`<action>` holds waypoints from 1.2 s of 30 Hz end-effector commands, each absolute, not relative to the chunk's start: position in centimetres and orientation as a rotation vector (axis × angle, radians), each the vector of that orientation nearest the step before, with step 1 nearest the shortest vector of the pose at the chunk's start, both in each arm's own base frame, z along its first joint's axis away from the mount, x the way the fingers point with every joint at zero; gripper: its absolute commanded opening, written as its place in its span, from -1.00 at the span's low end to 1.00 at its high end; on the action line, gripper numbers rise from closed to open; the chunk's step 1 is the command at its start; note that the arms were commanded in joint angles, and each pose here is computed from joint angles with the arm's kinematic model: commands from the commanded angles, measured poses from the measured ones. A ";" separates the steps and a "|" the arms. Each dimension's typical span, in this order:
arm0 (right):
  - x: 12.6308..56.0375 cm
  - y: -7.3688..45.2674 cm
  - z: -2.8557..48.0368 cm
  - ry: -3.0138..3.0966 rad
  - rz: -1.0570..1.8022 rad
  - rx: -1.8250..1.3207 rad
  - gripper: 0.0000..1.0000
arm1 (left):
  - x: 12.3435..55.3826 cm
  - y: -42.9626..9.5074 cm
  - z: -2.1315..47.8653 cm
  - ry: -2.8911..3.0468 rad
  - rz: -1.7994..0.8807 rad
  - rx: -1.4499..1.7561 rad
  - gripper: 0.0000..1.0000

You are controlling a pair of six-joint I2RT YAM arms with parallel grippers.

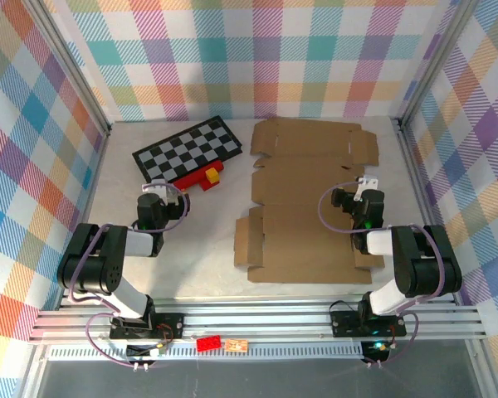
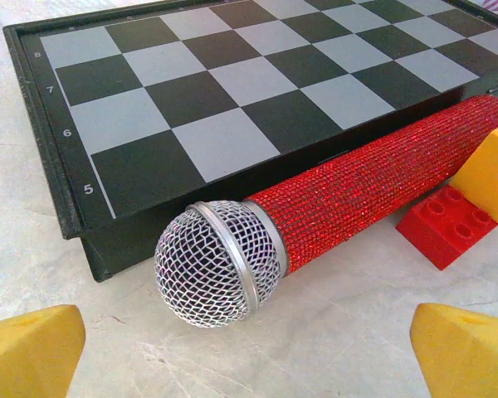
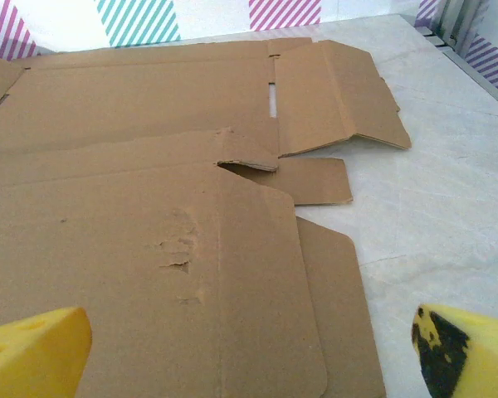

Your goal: Fold the paper box

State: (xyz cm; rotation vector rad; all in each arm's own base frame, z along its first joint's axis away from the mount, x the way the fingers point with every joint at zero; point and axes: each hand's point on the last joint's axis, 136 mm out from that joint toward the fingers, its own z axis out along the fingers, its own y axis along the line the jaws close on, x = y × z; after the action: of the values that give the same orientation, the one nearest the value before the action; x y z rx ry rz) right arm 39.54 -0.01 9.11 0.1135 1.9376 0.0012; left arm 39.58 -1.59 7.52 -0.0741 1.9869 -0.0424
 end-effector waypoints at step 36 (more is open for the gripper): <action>37.4 0.7 17.5 1.751 -0.061 0.060 0.97 | 38.6 -2.1 15.5 1.855 0.082 -0.070 1.00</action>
State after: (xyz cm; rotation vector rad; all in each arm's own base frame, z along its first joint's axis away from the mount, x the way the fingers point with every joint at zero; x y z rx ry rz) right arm 37.20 1.33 13.59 0.0516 1.8356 -0.0090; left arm 38.63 -2.21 12.67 -0.0611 1.8999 0.0215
